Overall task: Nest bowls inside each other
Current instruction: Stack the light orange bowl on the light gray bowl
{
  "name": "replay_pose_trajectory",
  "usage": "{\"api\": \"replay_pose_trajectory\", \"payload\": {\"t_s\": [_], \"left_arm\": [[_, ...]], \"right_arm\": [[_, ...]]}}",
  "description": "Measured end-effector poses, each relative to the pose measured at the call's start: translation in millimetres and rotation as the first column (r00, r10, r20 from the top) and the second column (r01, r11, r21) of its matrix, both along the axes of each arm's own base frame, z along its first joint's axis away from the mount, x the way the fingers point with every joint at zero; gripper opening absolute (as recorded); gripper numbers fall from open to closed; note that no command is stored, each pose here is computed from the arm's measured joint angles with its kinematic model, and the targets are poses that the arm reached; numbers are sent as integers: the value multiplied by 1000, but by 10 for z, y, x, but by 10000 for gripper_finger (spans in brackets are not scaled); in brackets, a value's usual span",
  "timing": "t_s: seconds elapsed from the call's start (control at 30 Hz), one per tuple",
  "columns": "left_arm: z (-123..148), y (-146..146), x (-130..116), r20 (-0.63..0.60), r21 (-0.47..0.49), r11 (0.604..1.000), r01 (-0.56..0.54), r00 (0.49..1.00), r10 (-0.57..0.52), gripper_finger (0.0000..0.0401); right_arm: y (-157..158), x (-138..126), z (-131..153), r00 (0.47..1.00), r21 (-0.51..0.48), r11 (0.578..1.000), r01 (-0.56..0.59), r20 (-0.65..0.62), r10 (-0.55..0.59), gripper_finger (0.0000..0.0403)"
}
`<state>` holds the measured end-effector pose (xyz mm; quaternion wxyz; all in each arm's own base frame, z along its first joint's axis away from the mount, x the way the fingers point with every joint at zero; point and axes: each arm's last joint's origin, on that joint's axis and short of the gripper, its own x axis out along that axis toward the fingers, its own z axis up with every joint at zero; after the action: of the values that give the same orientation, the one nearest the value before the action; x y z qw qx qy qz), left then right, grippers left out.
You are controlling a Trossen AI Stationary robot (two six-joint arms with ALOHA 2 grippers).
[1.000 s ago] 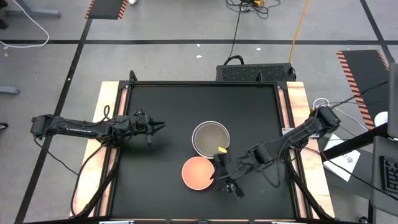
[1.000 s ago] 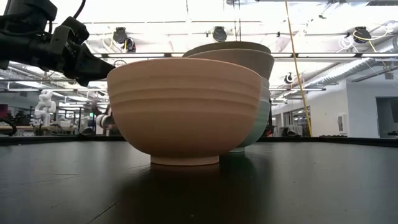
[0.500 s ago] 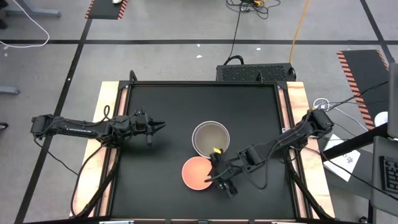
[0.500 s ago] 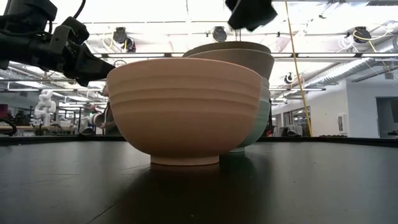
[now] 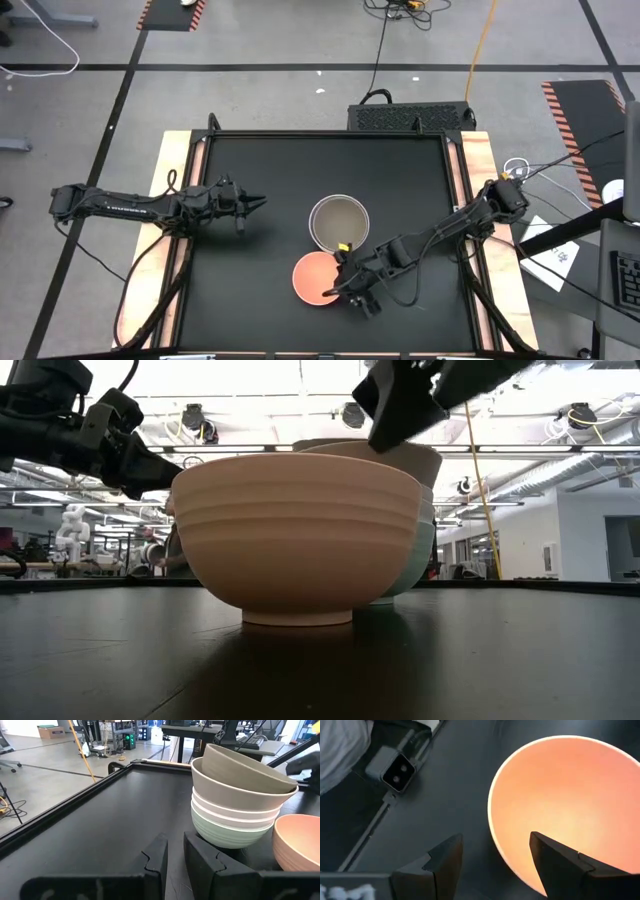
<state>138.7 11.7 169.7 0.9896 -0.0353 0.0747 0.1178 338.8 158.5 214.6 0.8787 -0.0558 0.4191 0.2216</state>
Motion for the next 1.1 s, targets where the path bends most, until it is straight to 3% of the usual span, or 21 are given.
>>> {"api": "replay_pose_trajectory", "payload": {"t_s": [0.5, 0.73, 1.1], "left_arm": [[-1, 0, -1, -2, 1, 1000, -1, 1000, 1, 62], [-1, 0, -1, -2, 1, 1000, -1, 1000, 1, 62], [9, 0, 1, 11, -3, 1000, -1, 1000, 1, 62]], "right_arm": [[54, 61, -50, 997, -28, 998, -52, 64, 54, 222], [132, 21, -99, 991, -142, 986, -90, 83, 103, 200], [214, -2, -145, 992, -160, 984, -82, 81, 95, 192]]}}
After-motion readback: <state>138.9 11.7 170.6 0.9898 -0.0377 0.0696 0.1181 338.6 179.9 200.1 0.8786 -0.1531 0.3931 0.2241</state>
